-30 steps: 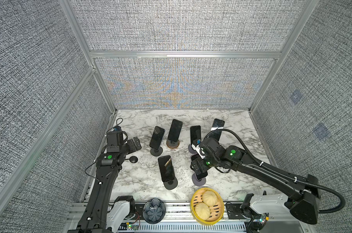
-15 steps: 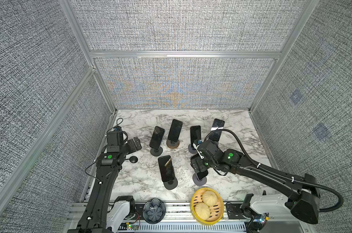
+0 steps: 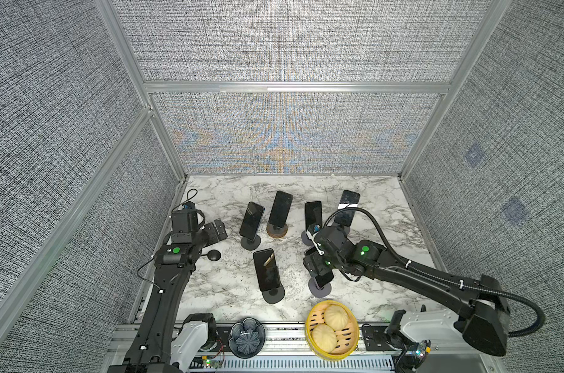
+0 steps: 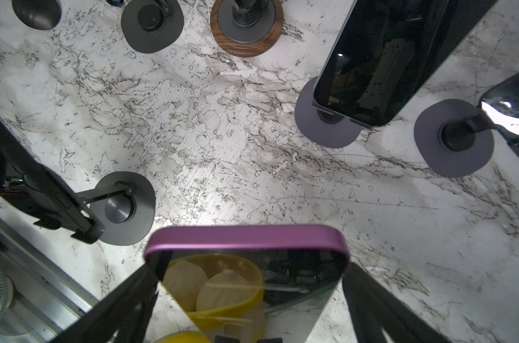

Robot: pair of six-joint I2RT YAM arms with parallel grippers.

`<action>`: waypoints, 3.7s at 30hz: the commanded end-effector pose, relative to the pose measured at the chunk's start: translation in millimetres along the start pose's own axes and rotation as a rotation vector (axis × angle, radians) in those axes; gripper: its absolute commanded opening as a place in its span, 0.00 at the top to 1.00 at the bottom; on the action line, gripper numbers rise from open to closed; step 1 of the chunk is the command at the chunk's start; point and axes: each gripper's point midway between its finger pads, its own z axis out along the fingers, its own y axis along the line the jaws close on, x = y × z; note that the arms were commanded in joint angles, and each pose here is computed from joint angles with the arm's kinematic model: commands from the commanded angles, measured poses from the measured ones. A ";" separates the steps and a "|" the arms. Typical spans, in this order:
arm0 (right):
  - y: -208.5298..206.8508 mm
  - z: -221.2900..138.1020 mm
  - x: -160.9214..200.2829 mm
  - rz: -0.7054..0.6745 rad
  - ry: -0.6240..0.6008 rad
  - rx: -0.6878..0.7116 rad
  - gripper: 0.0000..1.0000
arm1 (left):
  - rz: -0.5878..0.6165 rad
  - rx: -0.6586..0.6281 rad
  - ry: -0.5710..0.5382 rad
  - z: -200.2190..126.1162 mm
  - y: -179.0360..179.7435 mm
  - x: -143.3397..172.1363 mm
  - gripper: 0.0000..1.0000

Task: Remove the phone from the phone stand
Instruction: Remove the phone from the phone stand, then place the phone to the middle-right of the table.

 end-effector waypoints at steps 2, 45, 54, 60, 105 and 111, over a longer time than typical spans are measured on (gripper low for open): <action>6.5 1.1 -13.7 -0.009 -0.049 -0.039 0.05 | -0.007 0.015 -0.001 0.1 -2.6 -0.4 0.01; -36.9 -48.9 -37.7 0.100 -0.130 -0.042 0.25 | -0.131 0.098 0.016 7.3 -17.7 -2.4 0.01; -117.7 -53.0 -39.4 0.257 -0.126 0.105 0.25 | -0.216 0.164 0.006 13.6 -30.0 -11.0 0.01; -165.5 -43.1 -24.1 0.396 -0.093 0.174 0.25 | -0.228 0.182 0.045 18.4 -33.9 -6.3 0.01; -238.3 62.4 110.3 0.722 0.347 0.363 0.24 | -0.120 0.189 0.087 12.3 -34.7 5.7 0.01; -235.4 67.0 114.0 0.744 0.361 0.333 0.25 | -0.105 0.196 0.097 11.5 -35.4 8.4 0.01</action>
